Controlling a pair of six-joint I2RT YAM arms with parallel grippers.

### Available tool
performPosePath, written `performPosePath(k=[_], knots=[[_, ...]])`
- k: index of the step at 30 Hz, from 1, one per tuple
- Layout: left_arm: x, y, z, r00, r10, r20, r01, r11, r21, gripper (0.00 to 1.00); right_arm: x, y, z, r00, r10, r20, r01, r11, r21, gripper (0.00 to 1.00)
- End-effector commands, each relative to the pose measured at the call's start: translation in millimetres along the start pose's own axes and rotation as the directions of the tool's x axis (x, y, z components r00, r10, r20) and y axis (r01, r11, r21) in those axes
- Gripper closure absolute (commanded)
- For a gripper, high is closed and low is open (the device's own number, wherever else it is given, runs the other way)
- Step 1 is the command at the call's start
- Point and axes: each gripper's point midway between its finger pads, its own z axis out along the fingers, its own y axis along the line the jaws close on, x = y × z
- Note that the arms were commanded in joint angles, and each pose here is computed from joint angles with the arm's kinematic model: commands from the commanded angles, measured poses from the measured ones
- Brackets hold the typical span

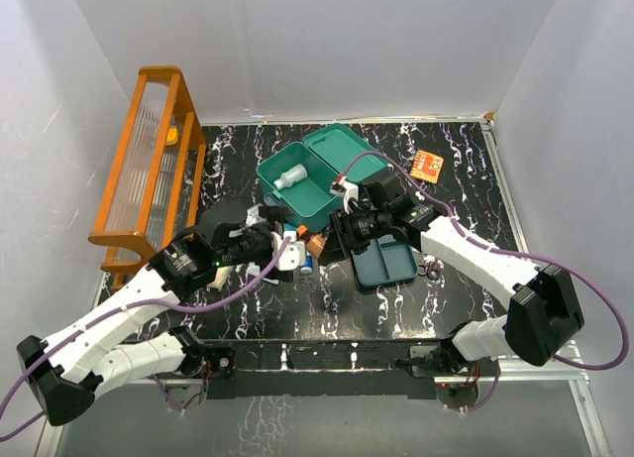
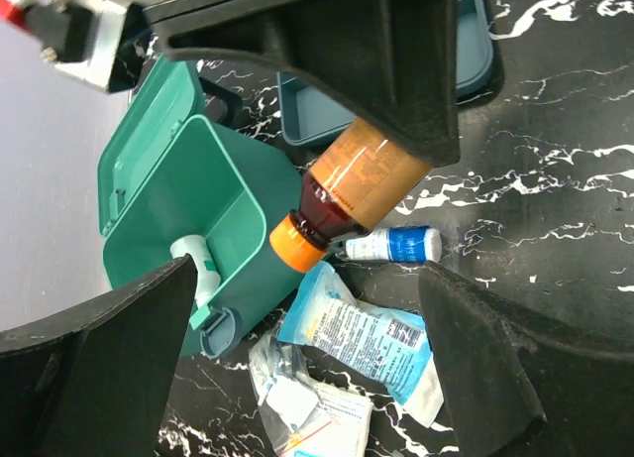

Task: Organize the medicine kit

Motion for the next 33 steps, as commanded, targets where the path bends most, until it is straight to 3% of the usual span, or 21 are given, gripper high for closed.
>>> performPosePath(k=[1,7,23,27,31,33], knots=[[-2.6,-25.5,6.6,0.993,0.113,0.017,-0.114,0.989,0.095,0.08,-17.8,27.2,-8.0,0.996,-0.081,0.024,0.083,0.991,-0.102,0.66],[3.3,-46.6,23.6,0.965,0.261,-0.026,-0.255,0.956,0.148,0.09,-9.3,27.9,-5.2,0.998,-0.060,-0.019,0.057,0.989,-0.133,0.66],[-9.7,-52.9,43.6,0.915,0.401,0.031,-0.402,0.909,0.113,0.17,5.8,37.4,-5.8,0.995,-0.031,-0.092,0.011,0.976,-0.217,0.65],[-11.0,-61.2,43.1,0.922,0.383,0.047,-0.386,0.910,0.149,0.24,6.7,38.3,-6.0,0.995,-0.029,-0.097,0.007,0.975,-0.222,0.65],[-16.4,-67.0,44.2,0.927,0.369,0.068,-0.375,0.905,0.201,0.40,7.7,42.9,-8.3,0.994,-0.035,-0.102,0.009,0.969,-0.245,0.64],[-20.7,-67.0,43.8,0.930,0.359,0.079,-0.367,0.907,0.208,0.43,8.6,46.1,-10.8,0.993,-0.049,-0.104,0.020,0.966,-0.259,0.64]])
